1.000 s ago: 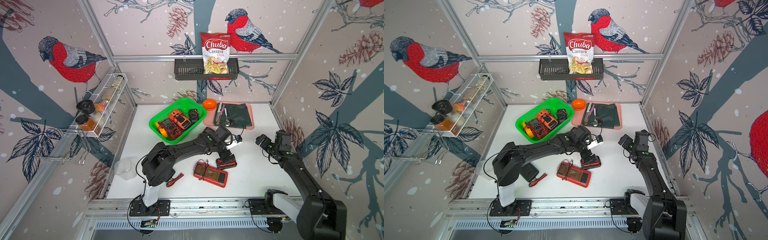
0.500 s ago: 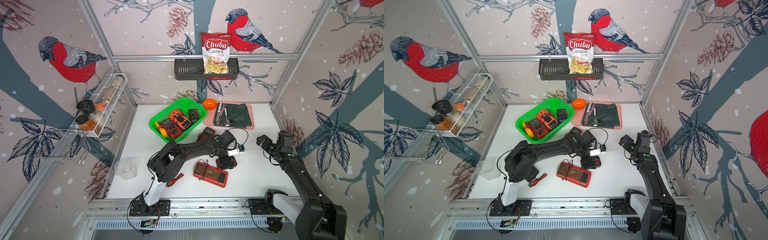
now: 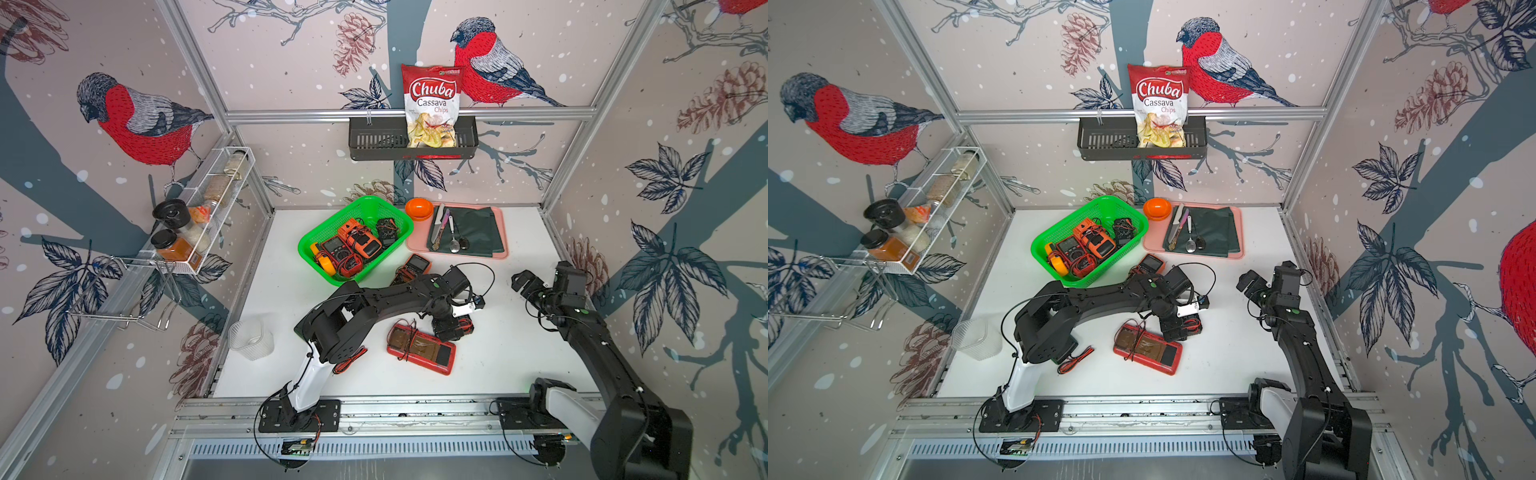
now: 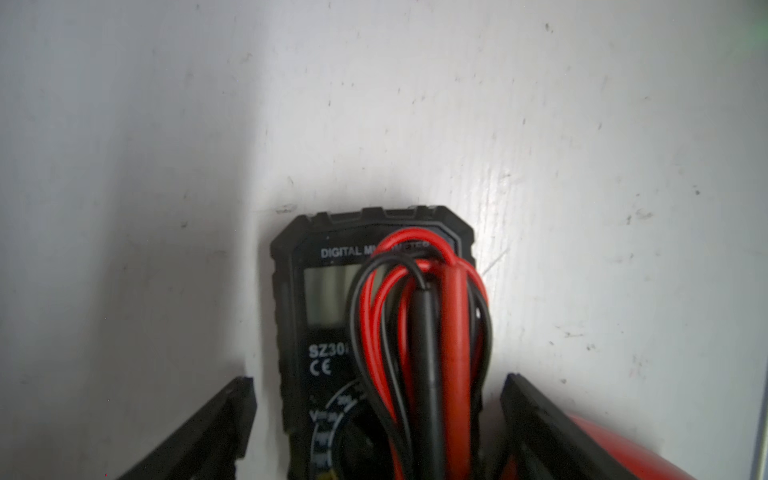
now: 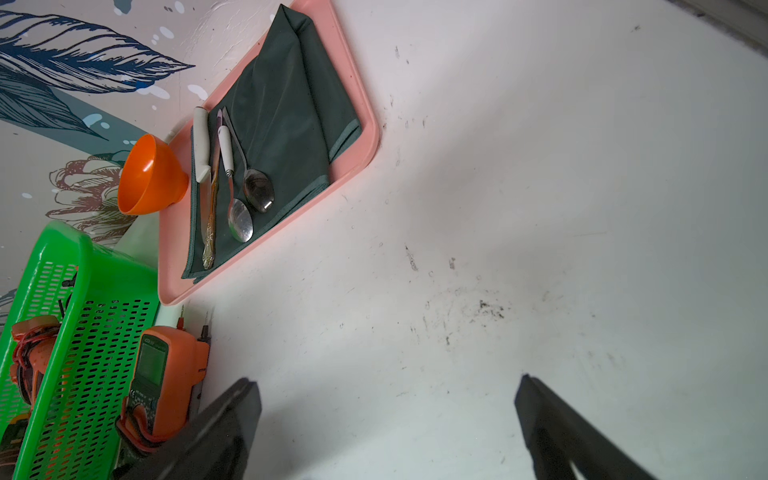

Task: Put the multimeter into the basket
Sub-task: Pick up the multimeter from the center of the board, then place the multimeter in the basket, then pick up the multimeter from the center of the board.

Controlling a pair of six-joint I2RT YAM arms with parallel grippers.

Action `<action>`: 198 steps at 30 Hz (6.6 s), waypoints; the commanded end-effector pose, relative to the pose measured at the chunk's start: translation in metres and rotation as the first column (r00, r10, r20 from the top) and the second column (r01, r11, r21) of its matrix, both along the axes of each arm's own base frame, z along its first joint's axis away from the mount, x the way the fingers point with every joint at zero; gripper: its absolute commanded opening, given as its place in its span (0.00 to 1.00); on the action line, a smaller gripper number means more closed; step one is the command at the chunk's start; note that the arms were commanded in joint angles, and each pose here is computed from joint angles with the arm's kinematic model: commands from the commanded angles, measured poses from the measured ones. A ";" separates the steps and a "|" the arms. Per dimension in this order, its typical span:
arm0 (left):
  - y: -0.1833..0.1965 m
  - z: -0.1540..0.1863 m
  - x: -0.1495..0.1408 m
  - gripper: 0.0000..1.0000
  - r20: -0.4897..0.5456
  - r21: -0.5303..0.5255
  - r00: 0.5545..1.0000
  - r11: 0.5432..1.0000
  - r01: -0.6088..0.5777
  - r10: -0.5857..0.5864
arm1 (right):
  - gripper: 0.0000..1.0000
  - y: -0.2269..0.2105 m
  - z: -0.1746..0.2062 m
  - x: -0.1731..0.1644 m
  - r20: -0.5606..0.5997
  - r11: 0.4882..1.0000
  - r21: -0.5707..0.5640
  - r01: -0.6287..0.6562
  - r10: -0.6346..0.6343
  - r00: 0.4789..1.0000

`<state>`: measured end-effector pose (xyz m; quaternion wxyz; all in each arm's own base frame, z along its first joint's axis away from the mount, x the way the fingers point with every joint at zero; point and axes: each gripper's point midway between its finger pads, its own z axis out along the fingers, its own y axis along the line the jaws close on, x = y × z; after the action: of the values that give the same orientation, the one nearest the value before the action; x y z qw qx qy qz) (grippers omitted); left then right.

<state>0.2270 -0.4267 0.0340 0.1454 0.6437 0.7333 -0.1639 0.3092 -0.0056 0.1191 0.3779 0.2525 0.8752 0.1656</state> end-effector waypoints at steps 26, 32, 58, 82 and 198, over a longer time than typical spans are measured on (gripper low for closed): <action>0.026 0.116 0.125 0.02 0.341 -0.159 0.923 0.978 -0.134 0.182 | 1.00 0.002 0.017 0.008 0.073 1.000 0.001 -0.010 0.010 0.997; 0.067 0.154 0.196 0.01 0.435 -0.235 0.838 0.940 -0.248 0.330 | 1.00 0.004 0.018 0.010 0.084 1.000 -0.014 -0.014 0.015 0.996; 0.173 0.158 0.382 0.01 0.452 -0.429 0.637 0.779 -0.458 0.624 | 1.00 0.052 0.021 0.030 0.068 0.994 -0.095 -0.062 0.069 0.995; 0.240 0.102 0.416 0.02 0.406 -0.367 0.605 0.728 -0.579 0.685 | 1.00 0.086 -0.004 0.039 0.004 0.988 -0.076 -0.136 0.137 0.991; 0.113 0.017 -0.061 0.96 0.193 0.027 0.961 0.980 0.197 -0.198 | 1.00 0.068 0.030 0.004 0.073 0.989 -0.127 -0.080 0.090 0.993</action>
<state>0.1658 -0.3182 0.0583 0.2082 0.7268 0.6413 -0.1310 0.3133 0.0632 0.1497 0.4202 0.1797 0.8793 0.1341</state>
